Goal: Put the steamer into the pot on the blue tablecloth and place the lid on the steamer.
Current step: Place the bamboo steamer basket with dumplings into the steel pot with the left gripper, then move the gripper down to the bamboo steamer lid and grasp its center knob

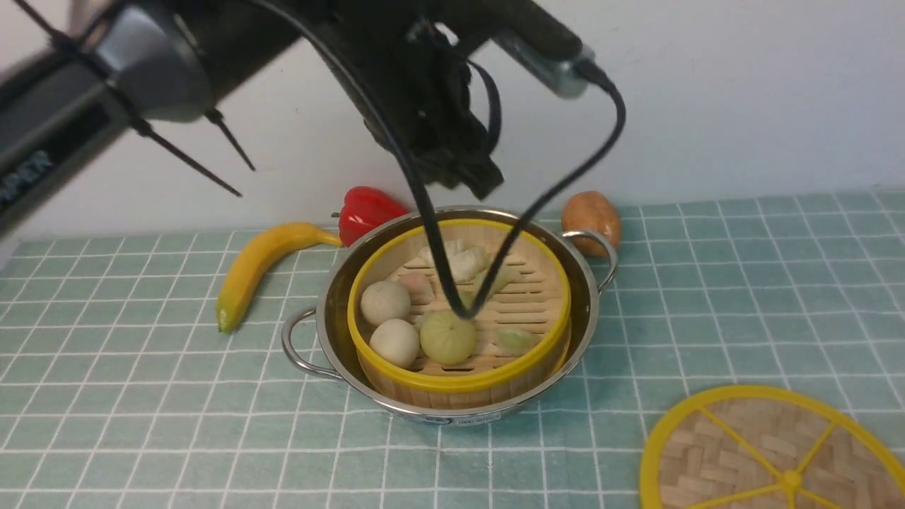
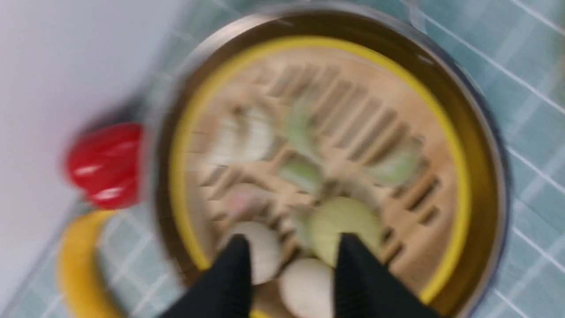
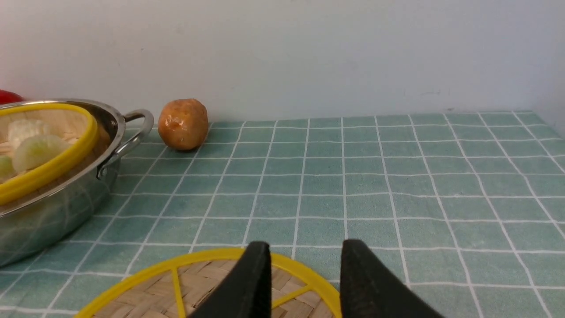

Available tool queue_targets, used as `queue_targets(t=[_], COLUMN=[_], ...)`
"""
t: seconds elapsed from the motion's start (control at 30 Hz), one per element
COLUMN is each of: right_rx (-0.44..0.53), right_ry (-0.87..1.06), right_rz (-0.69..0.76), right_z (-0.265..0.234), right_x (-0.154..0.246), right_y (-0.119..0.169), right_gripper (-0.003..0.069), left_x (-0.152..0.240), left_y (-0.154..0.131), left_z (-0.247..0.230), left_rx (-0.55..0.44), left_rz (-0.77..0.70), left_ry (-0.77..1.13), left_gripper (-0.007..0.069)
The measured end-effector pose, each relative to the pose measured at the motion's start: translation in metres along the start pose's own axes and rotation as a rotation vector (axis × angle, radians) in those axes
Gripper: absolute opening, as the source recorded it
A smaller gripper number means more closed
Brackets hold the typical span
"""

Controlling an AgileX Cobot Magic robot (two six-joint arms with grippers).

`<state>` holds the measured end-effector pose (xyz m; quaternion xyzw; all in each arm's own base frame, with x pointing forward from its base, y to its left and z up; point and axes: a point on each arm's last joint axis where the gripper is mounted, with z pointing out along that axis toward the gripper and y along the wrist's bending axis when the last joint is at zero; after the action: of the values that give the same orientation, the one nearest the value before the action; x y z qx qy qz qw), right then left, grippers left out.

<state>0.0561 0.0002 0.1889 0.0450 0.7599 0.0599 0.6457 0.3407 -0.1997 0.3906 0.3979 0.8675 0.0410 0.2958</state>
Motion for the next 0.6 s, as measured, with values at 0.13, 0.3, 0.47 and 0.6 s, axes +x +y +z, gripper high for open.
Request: queue_targets(t=[0.13,0.3,0.47,0.6], right_rx=[0.000,0.000,0.000,0.000], right_ry=[0.000,0.000,0.000,0.000], right_rz=[0.000,0.000,0.000,0.000], right_z=[0.000,0.000,0.000,0.000], right_x=[0.000,0.000,0.000,0.000], right_y=[0.000,0.000,0.000,0.000], right_gripper=[0.0243,0.0243,0.0243,0.0243], left_x=[0.005,0.015,0.023,0.022], left_y=[0.010,0.011,0.013,0.013], left_z=[-0.058,-0.110,-0.137,-0.139], left_rx=[-0.053,-0.057,-0.075,-0.083], left_rz=[-0.039,-0.071,-0.079,-0.079], left_ry=[-0.119,-0.234,-0.288,-0.313], left_gripper=[-0.0017,-0.0022,-0.0022,-0.0018])
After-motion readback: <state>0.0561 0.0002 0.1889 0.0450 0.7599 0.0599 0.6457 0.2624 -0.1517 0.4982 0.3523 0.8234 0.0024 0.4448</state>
